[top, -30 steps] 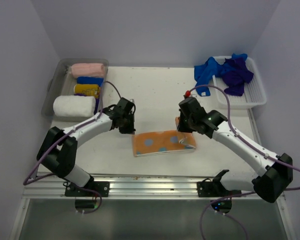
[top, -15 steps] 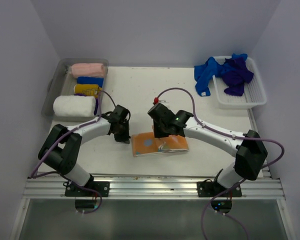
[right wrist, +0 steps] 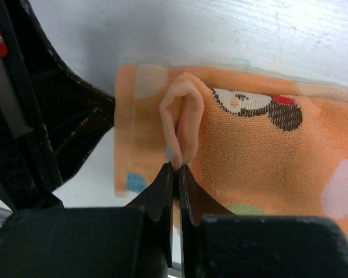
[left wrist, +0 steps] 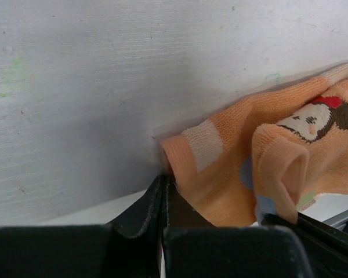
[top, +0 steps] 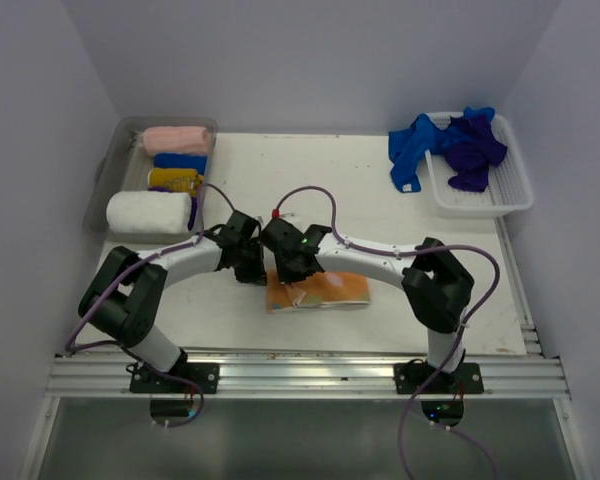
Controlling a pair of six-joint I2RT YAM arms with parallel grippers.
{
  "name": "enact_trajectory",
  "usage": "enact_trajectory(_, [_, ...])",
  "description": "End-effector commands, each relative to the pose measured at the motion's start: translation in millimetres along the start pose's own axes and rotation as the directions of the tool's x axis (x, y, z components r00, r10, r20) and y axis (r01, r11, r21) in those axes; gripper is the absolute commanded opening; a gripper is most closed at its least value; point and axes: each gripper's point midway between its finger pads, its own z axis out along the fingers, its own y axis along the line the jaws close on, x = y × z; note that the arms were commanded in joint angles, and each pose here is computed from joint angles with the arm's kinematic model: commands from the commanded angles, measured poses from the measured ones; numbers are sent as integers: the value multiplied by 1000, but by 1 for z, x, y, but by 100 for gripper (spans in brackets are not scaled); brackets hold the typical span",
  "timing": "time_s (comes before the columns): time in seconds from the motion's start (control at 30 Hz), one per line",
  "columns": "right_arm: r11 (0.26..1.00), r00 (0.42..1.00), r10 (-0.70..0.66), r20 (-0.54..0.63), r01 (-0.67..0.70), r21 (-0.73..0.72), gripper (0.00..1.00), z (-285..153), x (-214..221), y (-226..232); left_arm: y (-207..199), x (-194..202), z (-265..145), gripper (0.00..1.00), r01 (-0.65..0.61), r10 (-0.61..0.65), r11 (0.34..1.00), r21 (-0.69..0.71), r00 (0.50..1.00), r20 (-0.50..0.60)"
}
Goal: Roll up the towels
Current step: Fold the towel
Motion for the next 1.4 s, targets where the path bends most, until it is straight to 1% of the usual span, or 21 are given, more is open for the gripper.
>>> enact_trajectory(0.0, [998, 998, 32, 56, -28, -64, 0, -5, -21, 26, 14, 12, 12, 0, 8, -9, 999, -39, 1000, -30])
enact_trajectory(0.3, [997, 999, 26, 21, -24, -69, 0, 9, -12, 32, 20, 10, 10, 0, 8, -10, 997, -73, 1000, -19])
enact_trajectory(0.43, [993, 1000, 23, -3, -23, -117, 1, 14, -5, 40, 22, 7, 7, 0, 8, -8, 996, -90, 1000, -4])
enact_trajectory(0.5, [987, 1000, 24, -12, -26, -157, 11, 10, -4, 46, 23, 6, 5, 0, 8, -9, 995, -103, 1000, -3])
enact_trajectory(0.53, [985, 1000, 23, -10, -24, -171, 18, 7, -4, 49, 23, 5, 4, 0, 5, -5, 994, -106, 1000, 0])
enact_trajectory(0.57, [983, 1000, 25, -5, -26, -183, 31, 4, -5, 50, 22, 2, 3, 0, 6, -5, 994, -108, 1000, 8])
enact_trajectory(0.63, [977, 999, 33, 25, -27, -212, 45, -11, -13, 52, 21, 0, 0, 0, 2, 0, 994, -111, 1000, 13])
enact_trajectory(0.7, [982, 998, 33, 55, -22, -190, 47, -22, -21, 44, 19, -6, -4, 0, -2, 6, 993, -116, 1000, 28])
enact_trajectory(0.73, [983, 994, 46, 97, -28, -180, 47, -35, -31, 37, 19, -7, -8, 0, -5, 9, 992, -123, 1000, 29])
enact_trajectory(0.83, [990, 988, 80, 133, -63, -130, 47, -46, -38, 3, 17, -19, -25, 0, -13, 23, 989, -149, 997, 70])
enact_trajectory(0.87, [987, 976, 122, 181, -101, -125, 45, -61, -52, -15, 16, -27, -32, 0, -17, 32, 987, -158, 995, 96])
enact_trajectory(0.9, [990, 978, 129, 163, -118, -79, 42, -55, -40, -37, 20, -29, -39, 0, -15, 36, 982, -190, 993, 110])
enact_trajectory(0.93, [988, 973, 150, 174, -141, -60, 35, -58, -41, -53, 16, -35, -49, 0, -17, 44, 982, -189, 989, 142])
enact_trajectory(0.97, [980, 961, 199, 192, -193, -49, 31, -64, -48, -78, 13, -44, -58, 0, -20, 55, 981, -193, 983, 175])
enact_trajectory(1.0, [978, 963, 206, 171, -207, -13, 26, -56, -34, -99, 8, -43, -62, 0, -36, 72, 980, -193, 981, 183])
enact_trajectory(1.07, [965, 955, 254, 153, -260, 21, 17, -50, -30, -131, -13, -47, -69, 0, -69, 102, 985, -159, 973, 209])
enact_trajectory(1.13, [968, 963, 245, 109, -250, 33, 14, -38, -20, -145, -40, -36, -60, 0, -130, 147, 986, -107, 974, 172])
enact_trajectory(1.2, [970, 970, 230, 72, -235, 67, 13, -27, -18, -156, -68, -28, -52, 0, -158, 157, 987, -5, 978, 139])
enact_trajectory(1.27, [970, 973, 223, 57, -227, 83, 12, -20, -18, -160, -74, -20, -39, 0, -152, 147, 988, 38, 984, 104])
enact_trajectory(1.3, [972, 976, 214, 44, -217, 89, 12, -11, -17, -162, -79, -24, -34, 0, -155, 146, 986, 65, 982, 124])
enact_trajectory(1.37, [970, 976, 217, 35, -220, 104, 11, -2, -16, -169, -73, -15, -18, 0, -154, 149, 986, 61, 986, 76])
